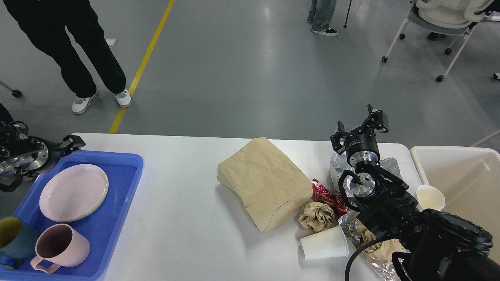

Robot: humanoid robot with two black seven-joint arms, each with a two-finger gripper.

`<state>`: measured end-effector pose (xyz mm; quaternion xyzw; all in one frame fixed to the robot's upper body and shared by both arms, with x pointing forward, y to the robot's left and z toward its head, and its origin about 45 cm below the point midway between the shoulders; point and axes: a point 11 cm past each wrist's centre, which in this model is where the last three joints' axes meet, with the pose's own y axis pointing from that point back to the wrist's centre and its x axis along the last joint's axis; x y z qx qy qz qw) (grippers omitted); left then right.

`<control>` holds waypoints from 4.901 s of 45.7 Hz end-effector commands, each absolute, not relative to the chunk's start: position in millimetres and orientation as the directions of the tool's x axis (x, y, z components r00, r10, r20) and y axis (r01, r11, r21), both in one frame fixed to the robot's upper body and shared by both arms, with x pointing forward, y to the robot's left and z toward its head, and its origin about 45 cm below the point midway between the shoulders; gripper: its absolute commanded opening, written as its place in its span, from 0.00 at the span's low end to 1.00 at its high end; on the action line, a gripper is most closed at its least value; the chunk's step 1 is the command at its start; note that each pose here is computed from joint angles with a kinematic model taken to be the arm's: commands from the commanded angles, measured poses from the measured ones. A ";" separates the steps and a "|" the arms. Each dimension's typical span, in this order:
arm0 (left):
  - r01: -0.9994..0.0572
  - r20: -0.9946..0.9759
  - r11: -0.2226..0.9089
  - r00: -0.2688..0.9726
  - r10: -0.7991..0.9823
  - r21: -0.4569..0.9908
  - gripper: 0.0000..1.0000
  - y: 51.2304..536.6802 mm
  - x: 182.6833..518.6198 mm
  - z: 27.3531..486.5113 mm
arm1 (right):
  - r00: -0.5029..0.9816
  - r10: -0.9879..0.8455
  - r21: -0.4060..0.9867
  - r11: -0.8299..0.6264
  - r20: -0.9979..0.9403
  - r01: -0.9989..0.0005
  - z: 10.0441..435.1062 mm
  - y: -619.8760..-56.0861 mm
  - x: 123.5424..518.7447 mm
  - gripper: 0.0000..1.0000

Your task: Tidy desktop

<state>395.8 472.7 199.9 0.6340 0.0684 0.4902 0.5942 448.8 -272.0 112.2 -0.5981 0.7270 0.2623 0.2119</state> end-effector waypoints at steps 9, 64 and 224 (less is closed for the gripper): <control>-0.648 0.466 -0.123 0.389 0.795 0.752 0.97 434.3 437.2 246.4 | -0.198 -0.758 0.130 0.149 -0.621 -0.980 111.4 -272.7 448.3 1.00; -0.903 -0.406 0.110 -0.076 0.911 0.416 0.97 373.6 492.8 264.5 | -0.197 -0.759 0.130 0.149 -0.620 -0.980 111.4 -272.6 448.3 1.00; -0.957 -0.562 -0.257 -0.138 0.816 -0.138 0.97 340.9 470.9 189.9 | -0.194 -0.757 0.128 0.146 -0.623 -0.981 111.7 -272.0 448.5 1.00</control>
